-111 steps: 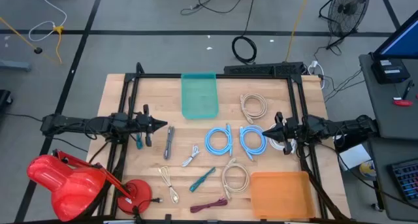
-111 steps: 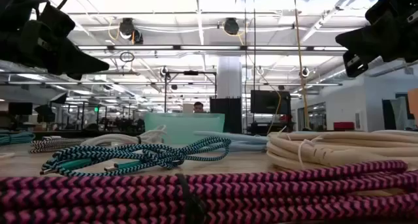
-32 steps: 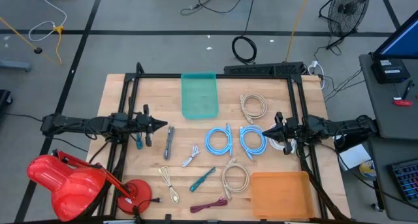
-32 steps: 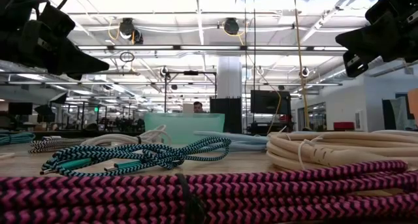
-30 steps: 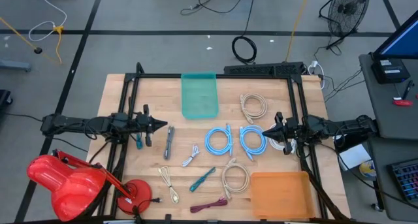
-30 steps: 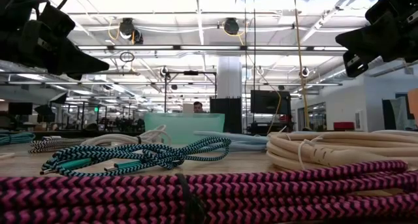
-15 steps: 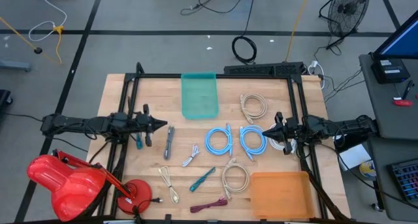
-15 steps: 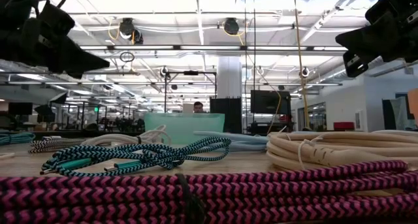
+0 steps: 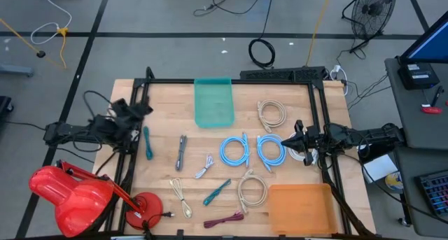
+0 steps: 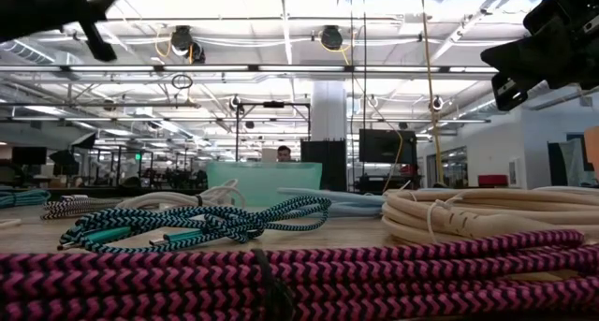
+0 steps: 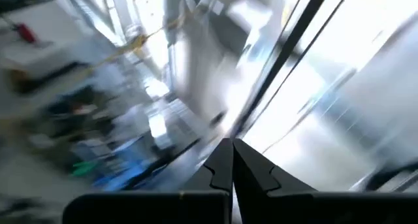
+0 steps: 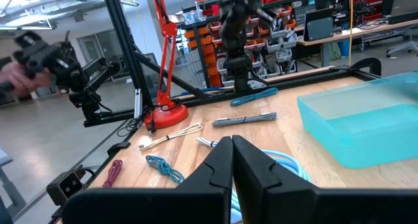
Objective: Pick & Place USB Port
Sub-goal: Put the top blue charger cable into the blue bin
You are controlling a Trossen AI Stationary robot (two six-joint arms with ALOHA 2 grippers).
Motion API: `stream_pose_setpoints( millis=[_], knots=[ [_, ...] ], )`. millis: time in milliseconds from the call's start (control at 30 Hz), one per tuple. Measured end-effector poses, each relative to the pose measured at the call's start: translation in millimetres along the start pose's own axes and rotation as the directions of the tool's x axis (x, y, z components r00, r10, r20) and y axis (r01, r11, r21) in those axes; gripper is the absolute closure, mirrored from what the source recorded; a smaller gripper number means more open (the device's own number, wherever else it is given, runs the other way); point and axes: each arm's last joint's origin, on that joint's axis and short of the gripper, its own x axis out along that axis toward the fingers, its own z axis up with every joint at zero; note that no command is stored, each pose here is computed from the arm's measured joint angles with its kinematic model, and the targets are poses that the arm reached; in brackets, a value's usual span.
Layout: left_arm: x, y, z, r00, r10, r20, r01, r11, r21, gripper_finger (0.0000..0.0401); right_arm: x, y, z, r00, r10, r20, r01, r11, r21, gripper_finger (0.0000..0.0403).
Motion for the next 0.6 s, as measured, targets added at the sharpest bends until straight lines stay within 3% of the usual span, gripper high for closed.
stream_pose_setpoints(
  millis=[133, 333, 500, 600],
  knots=[
    [-0.9, -8.7, 11.1, 0.991, -0.090, 0.100, 0.098, 0.993, -0.070, 0.0396, 0.0, 0.0, 0.0, 1.000, 0.000, 0.000, 0.000, 1.000, 0.000, 0.0403],
    [4.9, -16.8, 13.2, 0.988, -0.144, 0.059, 0.146, 0.989, -0.036, 0.0396, 0.0, 0.0, 0.0, 1.000, 0.000, 0.000, 0.000, 1.000, 0.000, 0.0403],
    [27.9, -38.3, 18.0, 0.988, -0.113, -0.102, 0.118, 0.992, 0.053, 0.0396, 0.0, 0.0, 0.0, 1.000, 0.000, 0.000, 0.000, 1.000, 0.000, 0.0403],
    [46.7, -58.4, 24.3, 0.944, 0.003, -0.329, 0.059, 0.983, 0.176, 0.0396, 0.0, 0.0, 0.0, 1.000, 0.000, 0.000, 0.000, 1.000, 0.000, 0.0403]
  ],
)
